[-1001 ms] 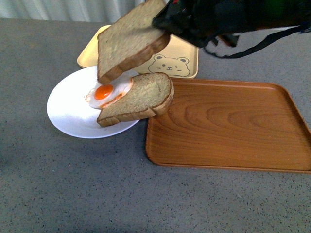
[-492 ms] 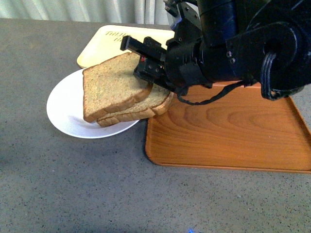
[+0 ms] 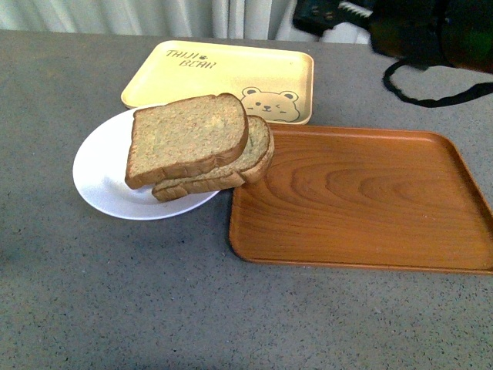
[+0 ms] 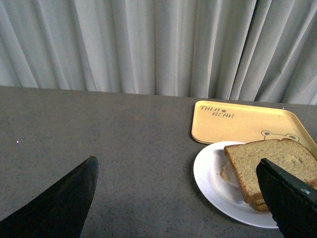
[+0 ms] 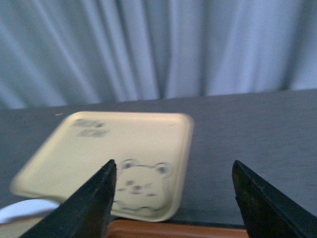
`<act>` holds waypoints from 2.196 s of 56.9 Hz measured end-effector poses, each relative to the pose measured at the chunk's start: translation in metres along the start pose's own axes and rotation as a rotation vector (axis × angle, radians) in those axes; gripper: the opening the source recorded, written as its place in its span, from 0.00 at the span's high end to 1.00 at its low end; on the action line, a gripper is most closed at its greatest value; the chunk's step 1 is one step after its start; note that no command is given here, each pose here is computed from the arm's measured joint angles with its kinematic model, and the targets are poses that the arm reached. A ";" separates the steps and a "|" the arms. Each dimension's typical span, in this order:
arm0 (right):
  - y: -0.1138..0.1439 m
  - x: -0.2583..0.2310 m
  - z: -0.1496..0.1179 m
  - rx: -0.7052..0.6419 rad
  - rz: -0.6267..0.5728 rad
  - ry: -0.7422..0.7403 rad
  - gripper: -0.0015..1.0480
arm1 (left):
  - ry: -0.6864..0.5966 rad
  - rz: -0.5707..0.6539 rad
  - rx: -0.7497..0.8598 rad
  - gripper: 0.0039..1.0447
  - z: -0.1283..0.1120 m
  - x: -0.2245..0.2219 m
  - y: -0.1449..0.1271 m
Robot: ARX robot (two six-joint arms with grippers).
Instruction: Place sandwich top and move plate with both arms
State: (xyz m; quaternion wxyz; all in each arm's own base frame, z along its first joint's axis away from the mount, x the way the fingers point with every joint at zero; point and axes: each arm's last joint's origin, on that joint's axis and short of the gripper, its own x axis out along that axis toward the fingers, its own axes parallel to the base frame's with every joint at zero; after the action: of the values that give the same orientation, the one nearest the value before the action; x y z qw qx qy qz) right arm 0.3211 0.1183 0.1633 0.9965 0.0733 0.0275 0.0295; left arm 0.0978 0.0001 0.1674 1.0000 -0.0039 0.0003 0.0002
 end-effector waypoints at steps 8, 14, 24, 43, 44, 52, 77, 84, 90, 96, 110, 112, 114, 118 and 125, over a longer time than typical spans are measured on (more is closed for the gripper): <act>-0.035 -0.040 0.001 -0.096 -0.052 -0.048 0.64 | 0.000 0.001 0.000 0.08 0.000 0.000 0.000; -0.051 -0.063 0.005 -0.120 -0.051 -0.055 0.80 | 0.000 0.000 0.000 0.08 0.000 0.000 0.000; -0.069 -0.094 0.003 -0.140 -0.052 -0.041 0.98 | 0.000 0.000 0.000 0.08 0.000 0.000 0.000; -0.091 -0.141 0.004 -0.142 -0.054 -0.038 0.98 | 0.000 0.000 0.000 0.08 0.000 0.000 0.000; -0.092 -0.143 0.004 -0.142 -0.056 -0.038 0.98 | 0.000 0.000 0.000 0.08 0.000 0.000 0.000; -0.096 -0.157 0.004 -0.142 -0.054 -0.037 0.98 | 0.000 0.000 0.000 0.08 0.000 0.000 0.000; -0.106 -0.185 0.010 -0.141 -0.055 -0.054 0.98 | 0.000 0.000 0.000 0.08 0.000 0.000 0.000; -0.105 -0.193 0.013 -0.141 -0.055 -0.064 0.98 | 0.000 0.000 0.000 0.08 0.000 0.000 0.000; -0.105 -0.197 0.014 -0.141 -0.054 -0.069 0.98 | 0.000 0.000 0.000 0.08 0.000 0.000 0.000; -0.104 -0.201 0.015 -0.141 -0.054 -0.072 0.98 | 0.000 0.000 0.000 0.08 0.000 0.000 0.000; -0.104 -0.209 0.016 -0.142 -0.054 -0.077 0.98 | 0.000 0.000 0.000 0.08 0.000 0.000 0.000; -0.104 -0.209 0.016 -0.142 -0.053 -0.077 0.98 | 0.000 0.000 0.000 0.08 0.000 0.000 0.000; -0.104 -0.210 0.016 -0.142 -0.054 -0.077 0.98 | 0.000 0.000 0.000 0.08 0.000 0.000 0.000; -0.104 -0.212 0.016 -0.142 -0.053 -0.078 0.98 | 0.000 0.000 0.000 0.08 0.000 0.000 0.000; -0.104 -0.215 0.015 -0.142 -0.053 -0.077 0.98 | 0.000 0.000 0.000 0.08 0.000 0.000 0.000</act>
State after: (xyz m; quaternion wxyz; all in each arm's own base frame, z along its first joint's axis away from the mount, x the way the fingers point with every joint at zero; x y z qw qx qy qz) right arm 0.1132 0.0004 0.1739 0.9999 0.0030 -0.0112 0.0019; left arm 0.0978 0.0001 0.1674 1.0000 -0.0039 0.0003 0.0004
